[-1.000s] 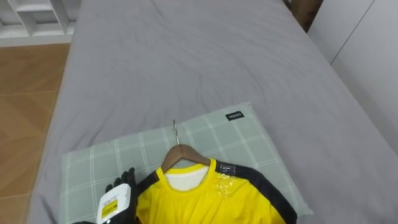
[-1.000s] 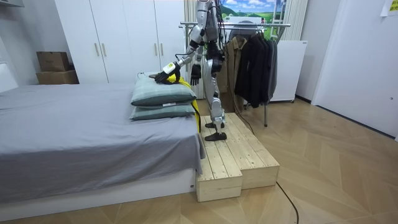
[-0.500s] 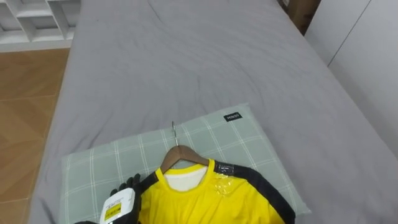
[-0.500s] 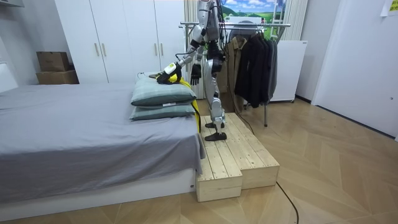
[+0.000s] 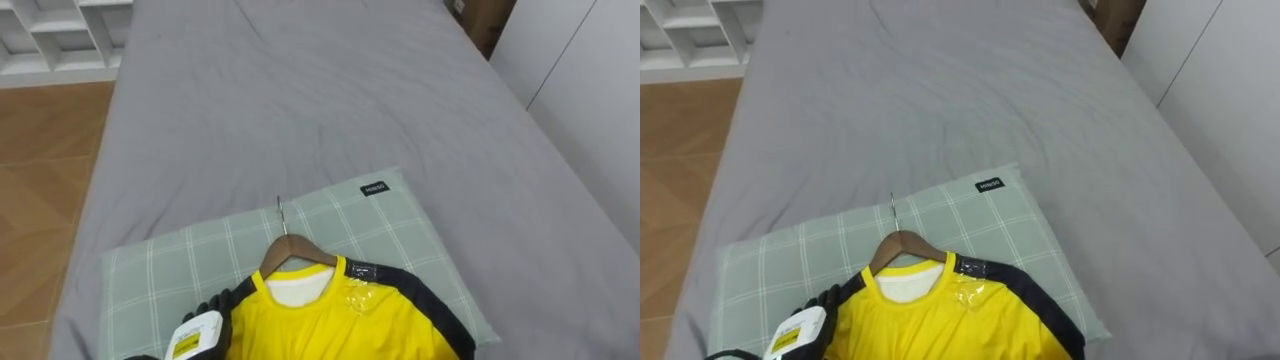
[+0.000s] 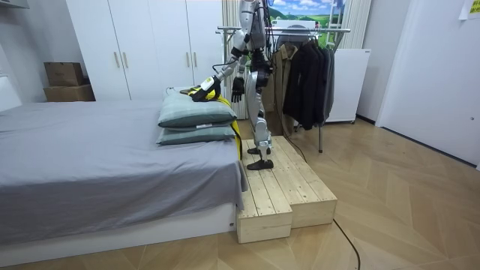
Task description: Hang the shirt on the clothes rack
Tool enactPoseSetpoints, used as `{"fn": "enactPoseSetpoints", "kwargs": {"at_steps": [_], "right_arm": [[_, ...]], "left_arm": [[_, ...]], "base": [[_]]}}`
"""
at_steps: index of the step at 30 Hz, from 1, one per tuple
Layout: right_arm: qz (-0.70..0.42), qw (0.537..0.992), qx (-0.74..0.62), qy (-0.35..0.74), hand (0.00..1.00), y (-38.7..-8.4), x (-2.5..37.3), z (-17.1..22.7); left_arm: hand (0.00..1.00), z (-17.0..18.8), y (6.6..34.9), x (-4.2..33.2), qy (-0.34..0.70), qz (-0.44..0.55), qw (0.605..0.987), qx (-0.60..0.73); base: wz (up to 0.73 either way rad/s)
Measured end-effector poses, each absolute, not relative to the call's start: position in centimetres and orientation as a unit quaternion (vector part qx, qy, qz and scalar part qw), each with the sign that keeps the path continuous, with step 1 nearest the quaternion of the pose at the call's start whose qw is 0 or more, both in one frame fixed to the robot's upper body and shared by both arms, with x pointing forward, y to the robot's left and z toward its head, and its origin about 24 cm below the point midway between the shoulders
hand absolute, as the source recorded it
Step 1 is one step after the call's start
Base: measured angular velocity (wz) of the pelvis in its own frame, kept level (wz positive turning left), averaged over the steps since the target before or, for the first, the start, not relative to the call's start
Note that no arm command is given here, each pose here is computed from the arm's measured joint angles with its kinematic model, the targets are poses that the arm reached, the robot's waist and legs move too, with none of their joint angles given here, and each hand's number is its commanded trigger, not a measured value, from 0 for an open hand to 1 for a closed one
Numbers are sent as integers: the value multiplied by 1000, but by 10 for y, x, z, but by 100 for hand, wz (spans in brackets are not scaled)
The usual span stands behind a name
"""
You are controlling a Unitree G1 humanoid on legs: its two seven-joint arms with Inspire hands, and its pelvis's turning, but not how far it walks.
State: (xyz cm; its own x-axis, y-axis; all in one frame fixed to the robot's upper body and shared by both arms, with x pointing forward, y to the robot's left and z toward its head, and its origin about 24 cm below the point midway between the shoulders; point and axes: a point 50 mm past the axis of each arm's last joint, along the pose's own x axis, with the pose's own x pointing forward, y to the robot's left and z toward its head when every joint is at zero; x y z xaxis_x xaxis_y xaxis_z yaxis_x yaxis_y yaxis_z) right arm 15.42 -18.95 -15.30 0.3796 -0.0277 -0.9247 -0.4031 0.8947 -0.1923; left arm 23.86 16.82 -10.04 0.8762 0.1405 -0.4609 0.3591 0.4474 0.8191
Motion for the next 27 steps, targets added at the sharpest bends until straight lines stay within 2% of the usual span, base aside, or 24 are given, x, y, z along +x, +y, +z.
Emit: {"fn": "enactPoseSetpoints", "kwargs": {"at_steps": [21, 27], "right_arm": [[121, 803, -209, 545, 0, -191, 154, -153], [114, 806, -203, 544, 0, -192, 156, -152]], "left_arm": [[0, -104, 171, 234, 256, -78, 812, 519], [0, -100, 181, 241, 265, -55, 812, 517]], "base": [[0], [-8]]}}
